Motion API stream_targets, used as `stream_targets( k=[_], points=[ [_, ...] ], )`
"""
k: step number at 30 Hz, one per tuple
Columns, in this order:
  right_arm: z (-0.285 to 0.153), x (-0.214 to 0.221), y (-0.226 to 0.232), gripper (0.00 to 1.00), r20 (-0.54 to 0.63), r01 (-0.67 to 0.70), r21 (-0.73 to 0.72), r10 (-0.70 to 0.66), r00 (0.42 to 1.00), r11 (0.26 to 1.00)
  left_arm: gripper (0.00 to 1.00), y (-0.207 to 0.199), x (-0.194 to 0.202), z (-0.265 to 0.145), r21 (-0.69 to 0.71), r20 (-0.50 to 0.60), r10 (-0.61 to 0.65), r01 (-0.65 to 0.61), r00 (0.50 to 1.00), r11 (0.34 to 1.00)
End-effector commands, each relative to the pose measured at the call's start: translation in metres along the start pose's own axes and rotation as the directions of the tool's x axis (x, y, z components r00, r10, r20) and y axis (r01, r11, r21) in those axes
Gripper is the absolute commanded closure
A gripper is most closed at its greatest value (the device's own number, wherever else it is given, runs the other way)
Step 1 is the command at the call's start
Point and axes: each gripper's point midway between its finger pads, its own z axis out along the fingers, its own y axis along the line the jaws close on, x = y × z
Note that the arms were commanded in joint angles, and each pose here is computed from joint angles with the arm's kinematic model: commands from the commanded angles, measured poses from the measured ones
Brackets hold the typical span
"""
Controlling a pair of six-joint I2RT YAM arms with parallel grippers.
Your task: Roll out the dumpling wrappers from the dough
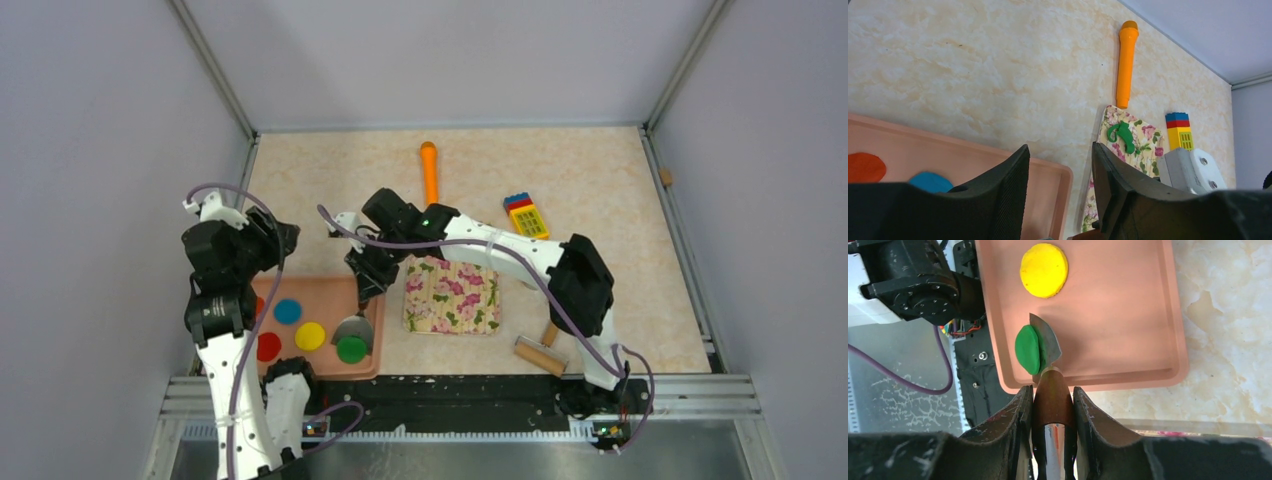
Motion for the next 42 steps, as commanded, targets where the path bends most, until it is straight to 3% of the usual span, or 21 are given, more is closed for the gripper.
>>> stream_targets(
  k=[1, 15, 31, 42],
  points=[
    [0.000, -0.026, -0.005, 1.00, 0.053, 0.083, 0.057, -0.086, 0.995, 0.995, 0.48, -0.006, -0.003, -0.004, 0.035, 0.034, -0.011, 0.010, 0.999, 0.999],
    [0.012, -0.035, -0.026, 1.00, 0.009, 0.181, 0.225, -0.188, 0.982, 0.957, 0.47, -0.017, 0.001, -0.014, 0.084, 0.041, -0.040, 0.036, 0.998, 0.996],
    [-0.023, -0.065, -0.040, 1.00, 0.018, 0.319, 0.400, -0.355, 0.935, 0.859, 0.47, -0.015, 0.013, -0.011, 0.094, 0.002, -0.059, 0.059, 0.998, 0.994],
    [-0.061, -0.120, -0.035, 1.00, 0.109, 0.338, 0.509, -0.448, 0.887, 0.792, 0.47, -0.014, 0.007, -0.009, 0.093, 0.008, 0.009, -0.009, 1.000, 0.996]
  ],
)
